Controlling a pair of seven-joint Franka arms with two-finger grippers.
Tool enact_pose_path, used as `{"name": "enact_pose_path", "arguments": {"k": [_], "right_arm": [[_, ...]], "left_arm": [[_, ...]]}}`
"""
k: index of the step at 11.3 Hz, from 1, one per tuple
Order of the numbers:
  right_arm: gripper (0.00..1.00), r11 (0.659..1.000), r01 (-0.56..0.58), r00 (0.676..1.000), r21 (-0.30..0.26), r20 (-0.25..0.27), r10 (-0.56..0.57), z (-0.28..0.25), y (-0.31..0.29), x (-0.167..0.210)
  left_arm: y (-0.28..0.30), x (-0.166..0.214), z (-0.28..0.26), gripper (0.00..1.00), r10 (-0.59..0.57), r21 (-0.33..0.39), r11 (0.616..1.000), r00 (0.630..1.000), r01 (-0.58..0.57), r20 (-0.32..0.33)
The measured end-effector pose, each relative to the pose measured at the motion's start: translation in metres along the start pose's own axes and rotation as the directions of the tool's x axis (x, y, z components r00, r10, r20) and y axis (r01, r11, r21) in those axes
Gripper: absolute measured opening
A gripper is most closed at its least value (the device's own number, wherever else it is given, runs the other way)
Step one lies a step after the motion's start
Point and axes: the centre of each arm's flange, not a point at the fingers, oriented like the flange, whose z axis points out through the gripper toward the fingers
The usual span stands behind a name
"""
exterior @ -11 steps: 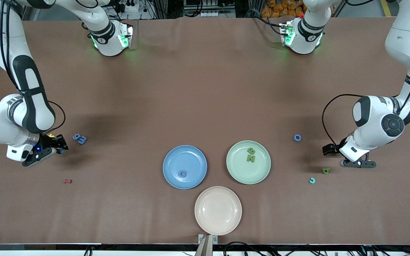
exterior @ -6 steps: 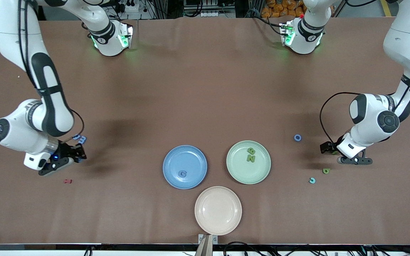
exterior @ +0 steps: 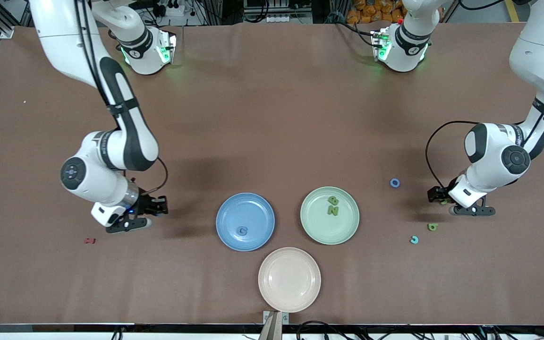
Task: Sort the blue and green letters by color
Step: 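Carry the X to the blue plate while the left gripper grasps the u, then release the X over the blue plate while the left gripper drops the u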
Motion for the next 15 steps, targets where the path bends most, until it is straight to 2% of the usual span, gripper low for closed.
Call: {"name": "enact_pose_path", "arguments": {"k": [2,4,5,7,9,11,13,15], "right_arm": [[0.35,0.992,-0.116,0.993,0.051,-0.009,0.116,0.006,-0.052,0.002],[0.35,0.952,-0.266,0.962,0.151,-0.019,0.271,0.009,-0.103,0.005],[0.35,0.929,-0.315,0.946,0.196,-0.016,0.324,0.011,-0.127,0.006],[0.35,0.862,-0.427,0.894,0.272,-0.017,0.448,0.022,-0.160,0.013],[0.38,0.825,-0.486,0.862,0.288,0.001,0.507,0.037,-0.184,0.013],[0.43,0.816,-0.506,0.851,0.278,0.008,0.525,0.046,-0.186,0.012],[0.67,0.815,-0.516,0.845,0.263,0.004,0.534,0.051,-0.173,0.013],[0.93,0.865,-0.457,0.882,0.208,-0.022,0.471,0.062,-0.137,0.009]], "left_arm": [[-0.008,0.000,-0.002,0.54,-0.009,0.004,1.000,1.000,0.009,-0.008],[-0.012,0.001,-0.005,0.30,-0.010,0.010,1.000,1.000,0.010,-0.013],[-0.012,0.001,-0.005,0.30,-0.010,0.010,1.000,1.000,0.010,-0.013],[-0.011,0.001,-0.005,0.30,-0.008,0.009,1.000,1.000,0.008,-0.017],[0.002,0.010,-0.012,0.30,0.013,0.009,1.000,0.999,-0.013,-0.034],[0.027,0.025,-0.025,0.30,0.018,0.018,1.000,1.000,-0.017,-0.026],[0.072,0.039,-0.042,0.30,-0.028,0.028,0.999,0.999,0.028,-0.020],[0.125,0.049,-0.056,0.30,-0.089,0.032,0.995,0.996,0.089,-0.020]]}}
